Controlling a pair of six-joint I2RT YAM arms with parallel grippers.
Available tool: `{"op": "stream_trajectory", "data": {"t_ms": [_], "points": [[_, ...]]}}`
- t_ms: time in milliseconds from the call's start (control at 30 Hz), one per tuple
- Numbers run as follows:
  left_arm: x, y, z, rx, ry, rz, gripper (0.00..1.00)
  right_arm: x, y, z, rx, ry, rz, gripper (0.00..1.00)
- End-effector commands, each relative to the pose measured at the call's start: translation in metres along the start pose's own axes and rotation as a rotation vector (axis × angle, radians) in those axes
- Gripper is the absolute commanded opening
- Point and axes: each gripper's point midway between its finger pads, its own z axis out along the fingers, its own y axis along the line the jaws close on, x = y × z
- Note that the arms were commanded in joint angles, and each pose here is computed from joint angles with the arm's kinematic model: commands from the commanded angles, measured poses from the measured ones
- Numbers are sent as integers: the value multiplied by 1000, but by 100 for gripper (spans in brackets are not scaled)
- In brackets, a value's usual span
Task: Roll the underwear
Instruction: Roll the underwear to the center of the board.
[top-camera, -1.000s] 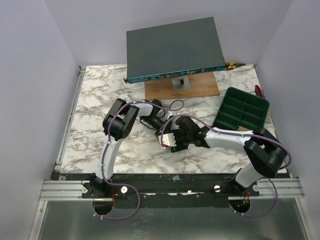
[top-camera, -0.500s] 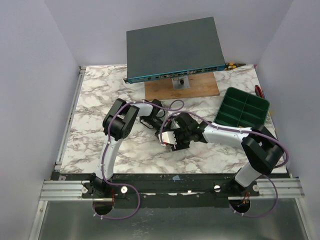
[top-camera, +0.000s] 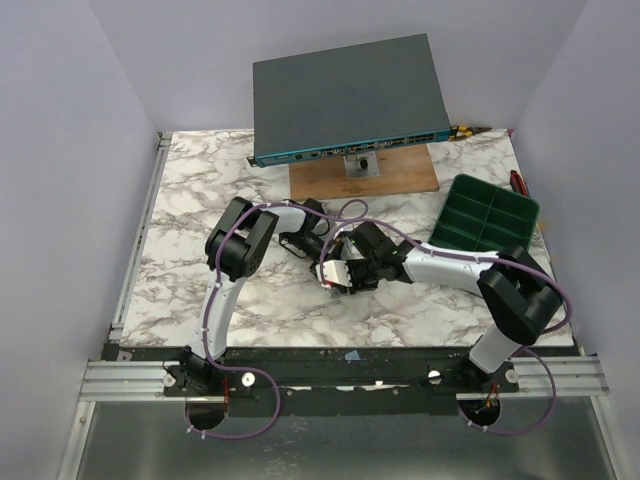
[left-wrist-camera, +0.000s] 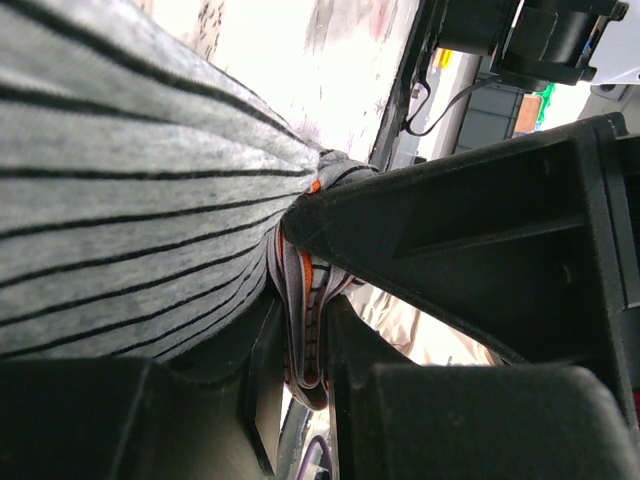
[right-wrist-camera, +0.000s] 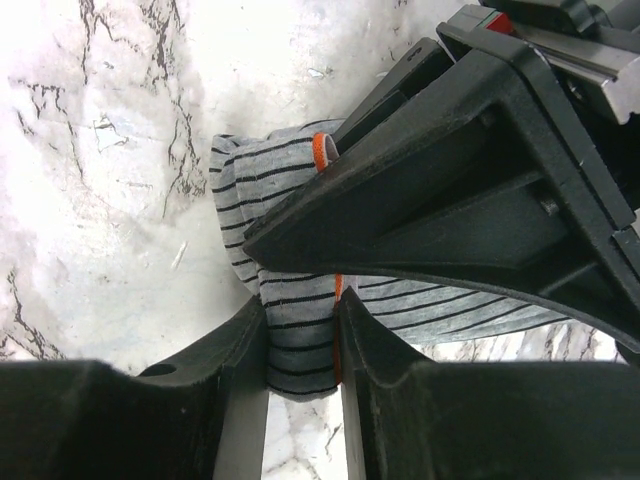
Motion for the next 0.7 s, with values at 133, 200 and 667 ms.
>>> {"op": "stream_trajectory", "data": {"t_ms": [133,200,667], "points": [[8,24,3,-89,19,27,0,54,63,17,-182,147,90,24],[9,25,3,-90,20,23,0,55,63,16,-182,151,90,22],[3,11,-18,-118,-75,86,67,43,87,11,-334,96,191,1]]}}
